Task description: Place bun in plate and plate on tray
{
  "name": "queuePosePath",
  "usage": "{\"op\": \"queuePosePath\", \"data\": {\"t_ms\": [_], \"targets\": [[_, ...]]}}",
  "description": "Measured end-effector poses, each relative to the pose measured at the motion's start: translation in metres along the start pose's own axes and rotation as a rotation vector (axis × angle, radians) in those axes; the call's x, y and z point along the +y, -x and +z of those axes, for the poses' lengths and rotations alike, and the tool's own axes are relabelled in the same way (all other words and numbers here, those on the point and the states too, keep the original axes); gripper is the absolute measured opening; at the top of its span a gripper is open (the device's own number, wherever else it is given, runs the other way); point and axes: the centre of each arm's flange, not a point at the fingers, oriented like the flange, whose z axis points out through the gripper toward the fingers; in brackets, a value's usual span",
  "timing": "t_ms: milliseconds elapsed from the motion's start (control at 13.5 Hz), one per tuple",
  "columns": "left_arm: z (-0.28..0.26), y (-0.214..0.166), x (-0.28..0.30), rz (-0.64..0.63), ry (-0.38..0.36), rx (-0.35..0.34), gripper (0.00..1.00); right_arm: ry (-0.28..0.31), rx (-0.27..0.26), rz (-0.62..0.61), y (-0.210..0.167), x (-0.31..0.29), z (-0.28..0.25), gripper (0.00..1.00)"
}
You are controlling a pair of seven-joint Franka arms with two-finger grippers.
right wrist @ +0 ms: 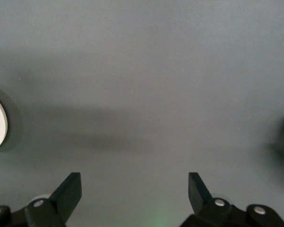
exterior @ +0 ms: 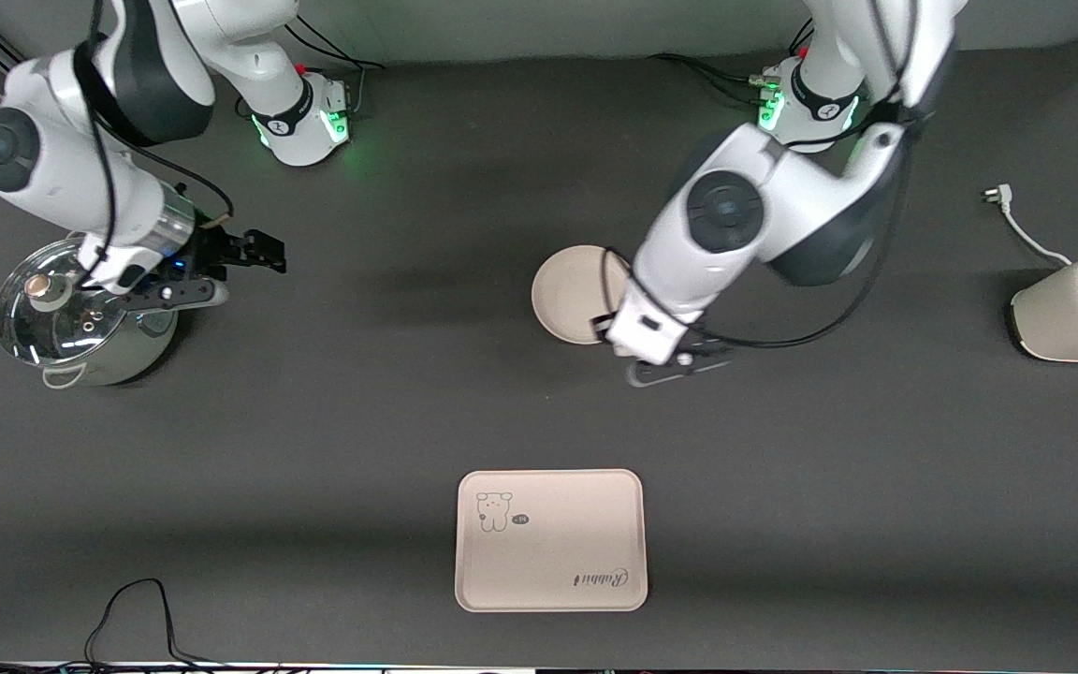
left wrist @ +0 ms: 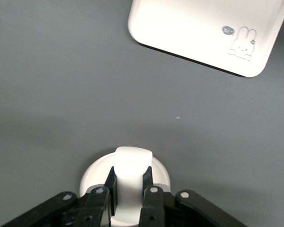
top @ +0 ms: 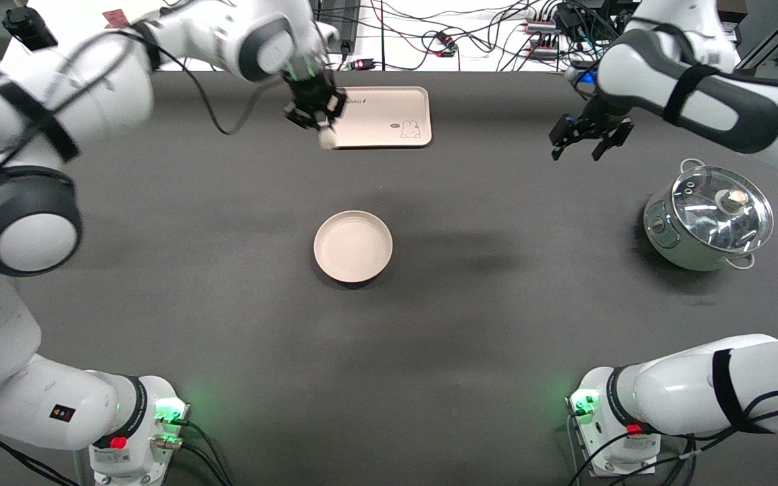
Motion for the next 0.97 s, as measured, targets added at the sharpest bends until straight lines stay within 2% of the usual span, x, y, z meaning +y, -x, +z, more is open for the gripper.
{"op": "queuePosePath", "data": {"t_ms": [223, 371, 743, 965], "targets": [[0.060, 0.015, 0.017, 0.017, -0.038, -0.014, 0.24, 0.036, -0.053, 0.011, -0.011, -0.041, 0.041, 1.00], [0.085, 0.025, 0.013, 0.031, -0.079, -0.039, 0.24, 0.050, -0.067, 0.008, -0.013, -0.055, 0.051, 1.00], [0.155, 0.069, -0.012, 0.057, -0.113, -0.060, 0.23, 0.030, 0.016, 0.005, -0.023, -0.059, 0.036, 1.00], [0.181, 0.100, -0.021, 0.056, -0.126, -0.069, 0.24, 0.030, 0.021, 0.005, -0.025, -0.059, 0.039, 1.00]]}}
